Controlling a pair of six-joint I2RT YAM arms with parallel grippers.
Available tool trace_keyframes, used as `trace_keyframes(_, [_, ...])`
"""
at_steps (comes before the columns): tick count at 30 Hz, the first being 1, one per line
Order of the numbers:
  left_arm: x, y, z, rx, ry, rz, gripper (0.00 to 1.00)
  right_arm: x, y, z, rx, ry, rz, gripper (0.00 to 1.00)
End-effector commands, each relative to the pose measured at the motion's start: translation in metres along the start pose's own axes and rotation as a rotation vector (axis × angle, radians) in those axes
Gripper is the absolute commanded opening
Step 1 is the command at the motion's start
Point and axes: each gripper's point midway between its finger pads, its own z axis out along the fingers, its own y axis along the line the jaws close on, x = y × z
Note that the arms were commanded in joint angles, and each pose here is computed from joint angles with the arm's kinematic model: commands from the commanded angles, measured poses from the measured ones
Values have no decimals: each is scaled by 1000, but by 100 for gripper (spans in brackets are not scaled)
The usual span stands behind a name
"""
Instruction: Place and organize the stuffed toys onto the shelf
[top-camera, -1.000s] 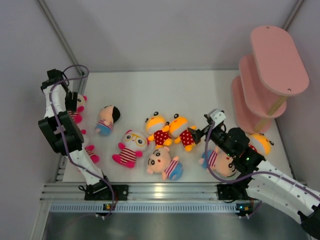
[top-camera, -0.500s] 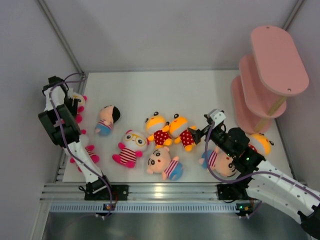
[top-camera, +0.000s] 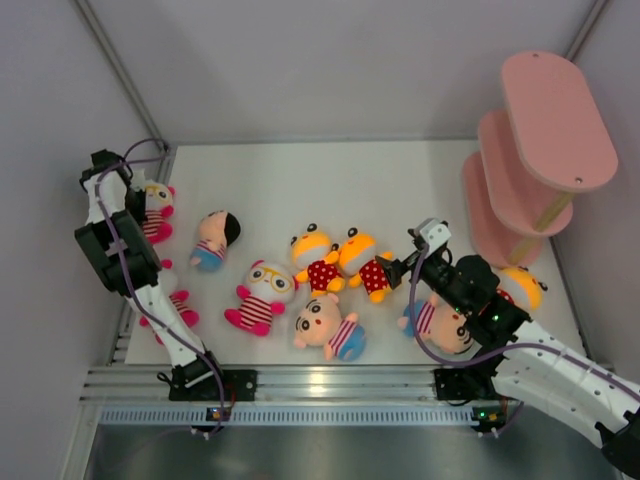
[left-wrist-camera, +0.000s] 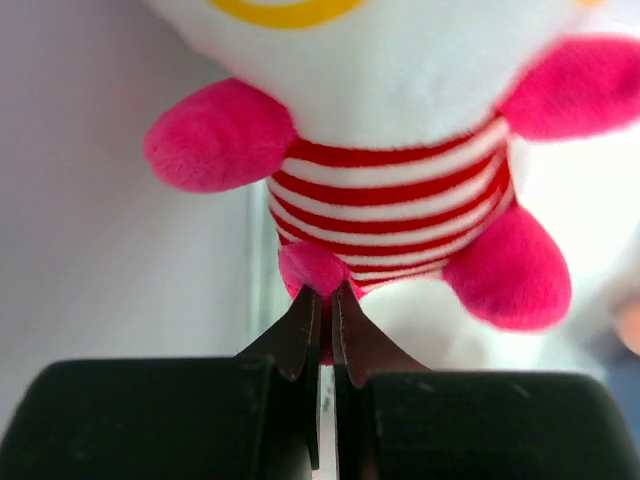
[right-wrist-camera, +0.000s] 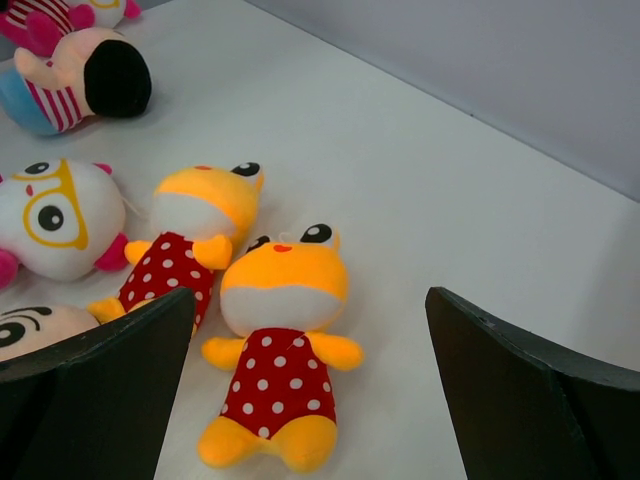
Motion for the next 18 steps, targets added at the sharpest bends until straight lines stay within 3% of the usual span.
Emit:
trace_keyframes(1, [-17,-23,-65,142,-190,18,0,-47,7,0,-44,-113,-32,99])
trace_keyframes(9, [-26,-82,-245,355,-657,134,0,-145,40,28,-229,-295,-149,99])
trace_keyframes(18, [28,-189,-353,682,-856,331,0,-203,134,85,-473,-375,-249,99])
